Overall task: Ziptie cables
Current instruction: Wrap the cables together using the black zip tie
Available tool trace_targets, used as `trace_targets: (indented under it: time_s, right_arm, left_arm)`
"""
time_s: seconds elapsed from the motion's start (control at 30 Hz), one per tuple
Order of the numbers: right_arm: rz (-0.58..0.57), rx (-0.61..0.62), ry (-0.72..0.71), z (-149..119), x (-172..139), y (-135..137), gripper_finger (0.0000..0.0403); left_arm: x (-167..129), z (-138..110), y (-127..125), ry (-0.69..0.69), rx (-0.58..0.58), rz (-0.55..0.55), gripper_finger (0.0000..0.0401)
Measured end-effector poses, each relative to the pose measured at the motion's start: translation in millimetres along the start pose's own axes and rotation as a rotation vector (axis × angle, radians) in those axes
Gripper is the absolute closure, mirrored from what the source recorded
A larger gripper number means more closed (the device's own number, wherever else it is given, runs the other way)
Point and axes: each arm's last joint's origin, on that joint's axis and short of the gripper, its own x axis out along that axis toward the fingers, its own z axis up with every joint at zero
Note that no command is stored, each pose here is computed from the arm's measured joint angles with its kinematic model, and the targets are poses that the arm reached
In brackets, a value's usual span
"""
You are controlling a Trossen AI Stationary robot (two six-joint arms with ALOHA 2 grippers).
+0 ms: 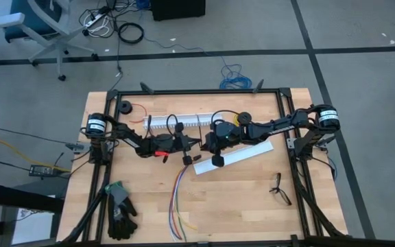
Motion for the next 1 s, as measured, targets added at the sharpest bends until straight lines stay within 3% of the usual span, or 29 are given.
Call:
trace_targets:
  time_s: [0.23,0.47,0.63,1.0]
  right_arm:
    - [-0.006,-0.017,0.001,-0.1,0.1,-0.1,0.0402]
    - [-0.018,-0.017,0.008,-0.8,0.1,-0.1,0.0403]
    - [-0.02,-0.015,0.024,-2.3,0.2,0.0,0.0403]
    - [-0.076,0.006,0.107,-10.4,-0.4,-2.3,0.0403]
  left_arm:
    - [-0.2,5.3,0.4,-0.055,-0.02,-0.003,0.0392]
    - [-0.3,4.8,-0.7,-0.051,-0.144,-0.035,0.0368]
    - [-0.5,2.4,-3.1,-0.031,-0.137,-0.094,0.0338]
    - [-1.5,-1.3,-4.2,0.023,-0.162,-0.115,0.0279]
